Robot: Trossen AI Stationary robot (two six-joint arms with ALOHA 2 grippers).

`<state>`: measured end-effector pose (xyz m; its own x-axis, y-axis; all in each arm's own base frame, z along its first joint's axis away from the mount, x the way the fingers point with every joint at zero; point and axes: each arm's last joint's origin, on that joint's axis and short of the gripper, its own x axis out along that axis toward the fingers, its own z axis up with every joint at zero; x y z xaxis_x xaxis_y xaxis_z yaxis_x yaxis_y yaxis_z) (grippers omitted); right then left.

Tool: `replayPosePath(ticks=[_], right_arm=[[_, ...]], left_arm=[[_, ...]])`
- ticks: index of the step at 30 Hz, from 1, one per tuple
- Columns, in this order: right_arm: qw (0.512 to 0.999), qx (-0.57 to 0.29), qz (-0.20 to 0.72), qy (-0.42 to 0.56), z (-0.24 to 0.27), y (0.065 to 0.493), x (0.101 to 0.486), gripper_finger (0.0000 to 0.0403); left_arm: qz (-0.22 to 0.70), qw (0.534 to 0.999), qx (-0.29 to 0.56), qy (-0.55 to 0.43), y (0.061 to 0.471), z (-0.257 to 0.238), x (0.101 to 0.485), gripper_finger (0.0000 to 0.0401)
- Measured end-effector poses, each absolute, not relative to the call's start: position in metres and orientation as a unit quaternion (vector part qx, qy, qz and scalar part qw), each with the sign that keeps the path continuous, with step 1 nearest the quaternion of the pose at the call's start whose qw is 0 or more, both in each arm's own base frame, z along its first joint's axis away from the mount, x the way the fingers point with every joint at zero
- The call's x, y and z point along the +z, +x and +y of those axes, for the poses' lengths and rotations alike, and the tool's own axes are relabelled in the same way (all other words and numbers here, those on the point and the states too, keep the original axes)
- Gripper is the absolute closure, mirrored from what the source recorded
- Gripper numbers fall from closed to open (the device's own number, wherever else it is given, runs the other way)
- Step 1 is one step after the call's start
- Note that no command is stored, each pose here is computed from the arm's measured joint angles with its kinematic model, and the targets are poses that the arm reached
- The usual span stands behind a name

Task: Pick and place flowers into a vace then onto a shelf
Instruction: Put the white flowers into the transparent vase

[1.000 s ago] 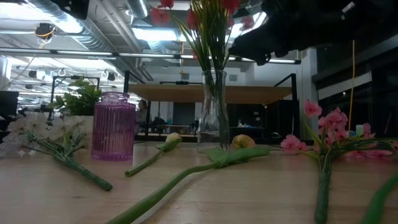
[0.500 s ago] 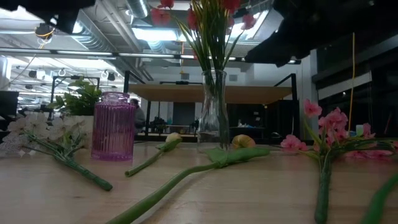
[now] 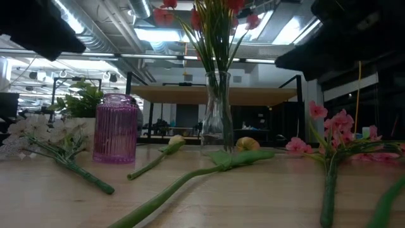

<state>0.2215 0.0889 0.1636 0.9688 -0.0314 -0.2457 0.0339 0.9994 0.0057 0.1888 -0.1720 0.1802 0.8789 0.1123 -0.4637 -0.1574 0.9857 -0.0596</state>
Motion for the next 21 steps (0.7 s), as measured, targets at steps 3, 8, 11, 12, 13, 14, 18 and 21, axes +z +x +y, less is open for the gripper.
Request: replayPosePath(ticks=[3, 8, 11, 12, 13, 14, 18, 21], right_arm=[[0.993, -0.020, 0.116, 0.007, 0.086, 0.220, 0.157, 0.0396], [0.992, -0.027, 0.120, 0.005, 0.083, 0.220, 0.152, 0.0395], [0.992, -0.027, 0.124, 0.003, 0.083, 0.220, 0.150, 0.0389], [0.992, -0.027, 0.125, 0.002, 0.083, 0.220, 0.150, 0.0388], [0.992, -0.027, 0.127, 0.001, 0.083, 0.220, 0.149, 0.0388], [0.992, -0.027, 0.127, 0.001, 0.083, 0.220, 0.149, 0.0388], [0.991, -0.027, 0.128, -0.003, 0.083, 0.220, 0.149, 0.0394], [0.991, -0.026, 0.130, -0.015, 0.083, 0.220, 0.149, 0.0397]], left_arm=[[0.296, 0.948, 0.091, -0.073, 0.193, -0.173, 0.191, 0.0400], [0.374, 0.905, 0.150, -0.137, 0.200, -0.173, 0.209, 0.0400], [0.391, 0.877, 0.184, -0.210, 0.203, -0.174, 0.211, 0.0400], [0.395, 0.868, 0.192, -0.233, 0.204, -0.174, 0.210, 0.0400], [0.399, 0.859, 0.196, -0.255, 0.206, -0.175, 0.210, 0.0400], [0.403, 0.850, 0.202, -0.273, 0.207, -0.175, 0.208, 0.0400], [0.403, 0.815, 0.241, -0.338, 0.210, -0.174, 0.202, 0.0400], [0.394, 0.792, 0.265, -0.384, 0.212, -0.171, 0.200, 0.0400]])
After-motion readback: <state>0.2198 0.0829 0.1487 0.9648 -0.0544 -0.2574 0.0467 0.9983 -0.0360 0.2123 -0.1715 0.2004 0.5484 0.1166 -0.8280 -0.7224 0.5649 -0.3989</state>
